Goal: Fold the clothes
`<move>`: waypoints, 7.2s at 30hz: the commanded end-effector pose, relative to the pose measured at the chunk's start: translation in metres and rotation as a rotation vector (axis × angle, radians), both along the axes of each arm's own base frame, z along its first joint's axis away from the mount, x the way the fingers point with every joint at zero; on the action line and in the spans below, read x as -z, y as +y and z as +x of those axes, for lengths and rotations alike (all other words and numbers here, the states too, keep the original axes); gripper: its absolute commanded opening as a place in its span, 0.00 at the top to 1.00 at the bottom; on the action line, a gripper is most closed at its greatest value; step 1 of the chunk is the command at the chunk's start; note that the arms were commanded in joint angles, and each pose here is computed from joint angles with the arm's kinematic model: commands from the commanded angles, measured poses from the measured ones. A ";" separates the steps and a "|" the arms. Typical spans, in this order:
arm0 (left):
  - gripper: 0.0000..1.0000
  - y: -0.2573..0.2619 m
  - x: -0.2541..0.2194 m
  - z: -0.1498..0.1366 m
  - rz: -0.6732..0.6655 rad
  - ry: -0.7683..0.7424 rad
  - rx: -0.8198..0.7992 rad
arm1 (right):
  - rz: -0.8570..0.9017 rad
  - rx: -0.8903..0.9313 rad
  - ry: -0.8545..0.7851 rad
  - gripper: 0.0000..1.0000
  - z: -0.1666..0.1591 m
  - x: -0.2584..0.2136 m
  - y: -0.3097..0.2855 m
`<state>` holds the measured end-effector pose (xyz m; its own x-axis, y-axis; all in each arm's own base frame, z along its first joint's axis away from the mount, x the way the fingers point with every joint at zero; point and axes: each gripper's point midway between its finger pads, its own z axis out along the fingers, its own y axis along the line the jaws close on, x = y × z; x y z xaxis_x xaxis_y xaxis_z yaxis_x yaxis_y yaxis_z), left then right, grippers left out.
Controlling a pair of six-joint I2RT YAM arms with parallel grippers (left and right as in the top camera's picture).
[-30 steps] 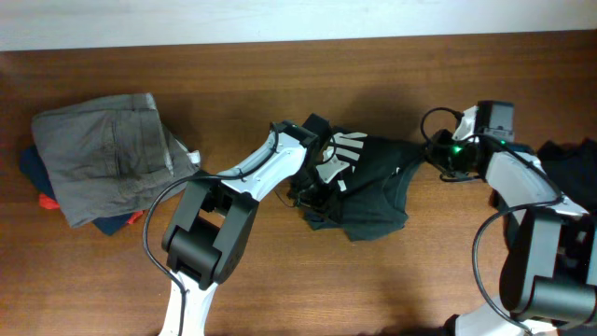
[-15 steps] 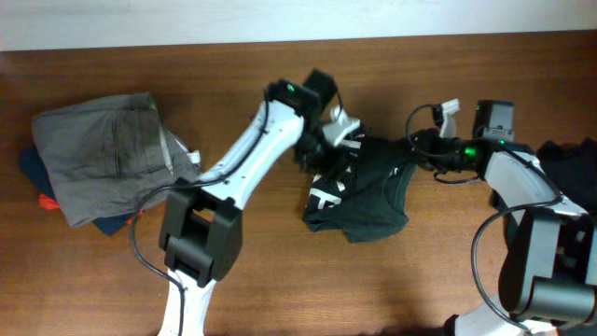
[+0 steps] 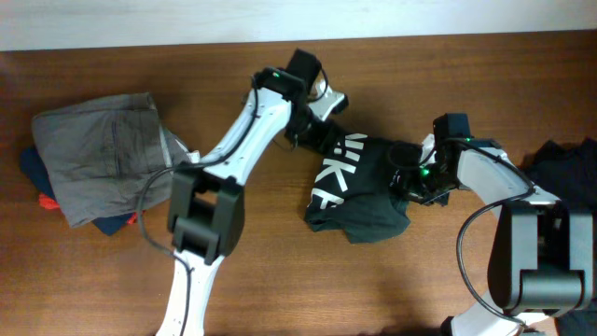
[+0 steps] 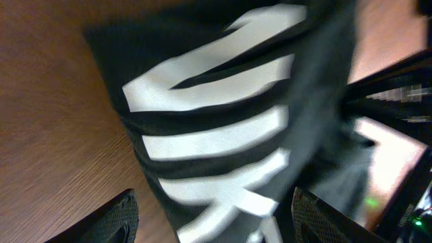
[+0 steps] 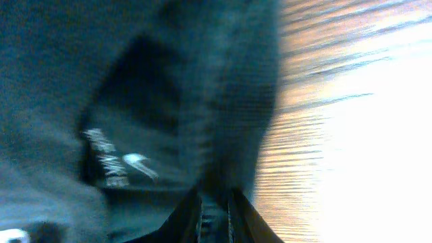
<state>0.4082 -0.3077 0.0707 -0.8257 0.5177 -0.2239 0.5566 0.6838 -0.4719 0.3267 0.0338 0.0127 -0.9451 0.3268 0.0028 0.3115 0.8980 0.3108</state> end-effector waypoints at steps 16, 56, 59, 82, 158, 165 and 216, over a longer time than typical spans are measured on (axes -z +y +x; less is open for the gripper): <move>0.05 -0.051 0.039 -0.022 -0.216 0.189 0.051 | -0.091 0.011 0.025 0.83 -0.004 0.004 -0.019; 1.00 0.262 -0.134 0.070 -0.075 -0.286 -0.324 | 0.028 -0.183 -0.462 0.92 0.007 -0.150 0.013; 1.00 0.315 -0.132 0.067 -0.061 -0.261 -0.437 | 0.030 -0.182 -0.450 0.92 0.004 -0.148 0.013; 0.01 0.575 -0.130 -0.027 0.085 -0.172 -1.155 | 0.005 -0.176 -0.447 0.92 0.005 -0.147 0.009; 0.01 0.245 -0.344 -0.161 0.128 -0.713 -0.309 | -0.491 -0.198 -1.070 0.01 -0.123 -0.119 -0.026; 0.01 0.245 -0.344 -0.161 0.128 -0.713 -0.309 | -0.453 -0.227 -1.064 0.01 -0.118 -0.089 -0.018; 0.01 0.238 -0.224 -0.133 -0.016 -1.258 -0.341 | -0.453 -0.227 -1.062 0.01 -0.118 -0.089 -0.018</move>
<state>0.2912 -0.0661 0.3080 -0.1738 0.3217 -0.9308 0.4107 0.8827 0.2284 0.2083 0.0140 0.1012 -0.4480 -0.0867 -0.8898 -0.0900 0.9946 -0.0517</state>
